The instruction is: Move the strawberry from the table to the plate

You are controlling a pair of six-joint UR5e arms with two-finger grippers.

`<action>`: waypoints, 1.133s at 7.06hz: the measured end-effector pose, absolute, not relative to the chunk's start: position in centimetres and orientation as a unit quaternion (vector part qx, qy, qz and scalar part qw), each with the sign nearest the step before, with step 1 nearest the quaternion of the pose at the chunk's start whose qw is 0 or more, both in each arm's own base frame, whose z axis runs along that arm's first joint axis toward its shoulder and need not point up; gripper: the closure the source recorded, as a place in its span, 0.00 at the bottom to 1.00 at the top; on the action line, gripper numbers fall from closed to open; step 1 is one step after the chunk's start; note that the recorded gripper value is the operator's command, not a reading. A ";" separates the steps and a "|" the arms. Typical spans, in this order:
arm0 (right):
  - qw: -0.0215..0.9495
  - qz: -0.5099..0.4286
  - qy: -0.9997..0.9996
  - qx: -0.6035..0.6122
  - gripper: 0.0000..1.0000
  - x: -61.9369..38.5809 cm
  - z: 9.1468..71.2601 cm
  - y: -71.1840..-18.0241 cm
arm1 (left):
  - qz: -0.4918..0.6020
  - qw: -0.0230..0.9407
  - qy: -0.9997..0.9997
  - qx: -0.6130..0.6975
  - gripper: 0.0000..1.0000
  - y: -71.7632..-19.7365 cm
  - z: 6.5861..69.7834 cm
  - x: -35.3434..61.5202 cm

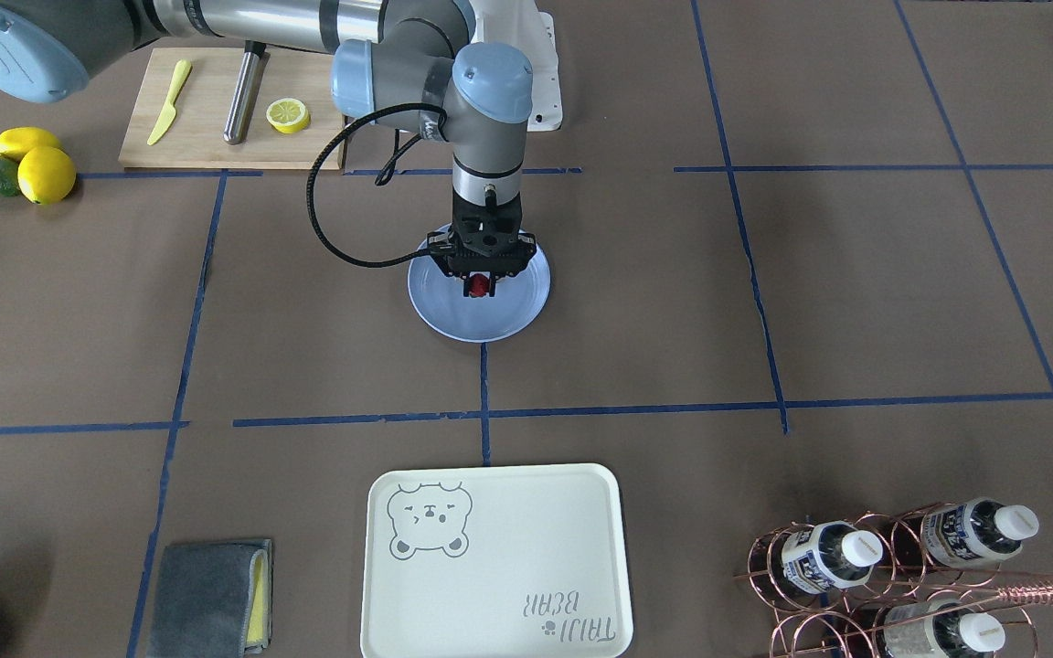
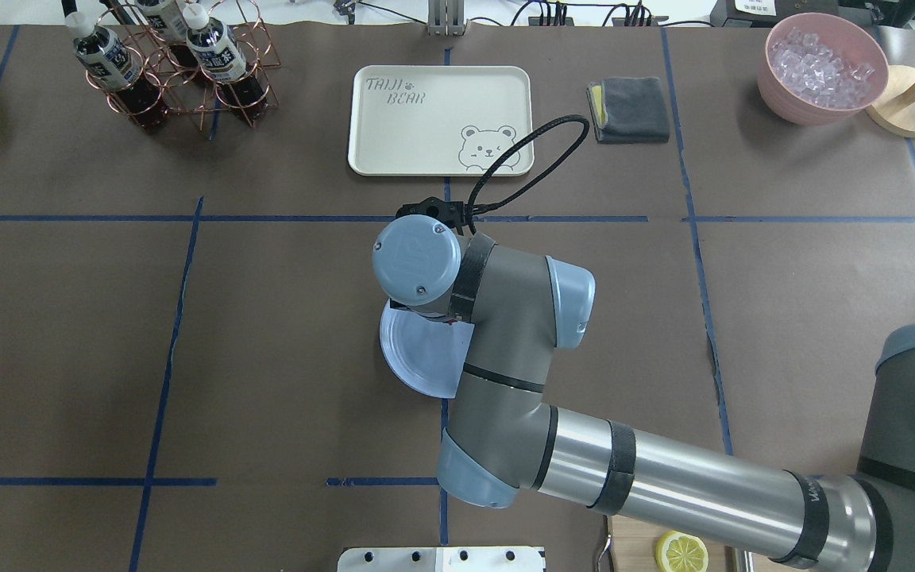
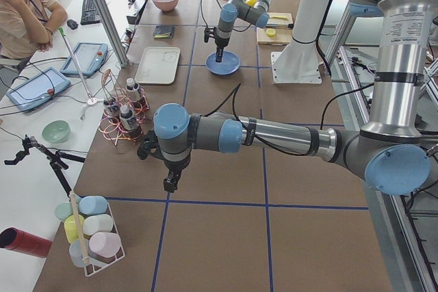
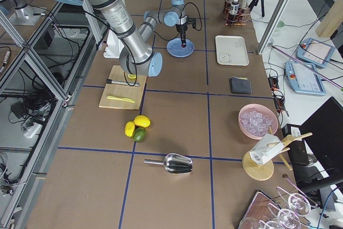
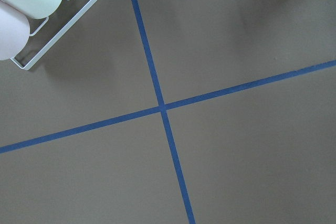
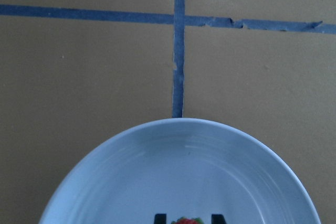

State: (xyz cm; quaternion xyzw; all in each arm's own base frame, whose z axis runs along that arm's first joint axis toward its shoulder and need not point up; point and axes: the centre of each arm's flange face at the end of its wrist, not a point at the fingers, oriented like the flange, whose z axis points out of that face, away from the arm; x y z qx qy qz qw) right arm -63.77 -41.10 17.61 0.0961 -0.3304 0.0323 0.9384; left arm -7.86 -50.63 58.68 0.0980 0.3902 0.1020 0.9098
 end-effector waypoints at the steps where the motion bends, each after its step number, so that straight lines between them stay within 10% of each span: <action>1: 0.940 0.031 -0.326 0.093 0.38 -64.3 18.1 -40.7 | 0.103 0.910 0.390 0.099 0.00 -50.7 58.7 -7.9; 2: 0.941 0.030 -0.323 0.092 0.01 -64.6 18.3 -40.5 | 0.103 0.910 0.390 0.100 0.00 -50.7 58.7 -7.9; 8: 0.933 0.025 -0.341 0.113 0.00 -56.9 18.2 -47.2 | 0.102 0.910 0.390 0.099 0.00 -50.6 58.8 -7.9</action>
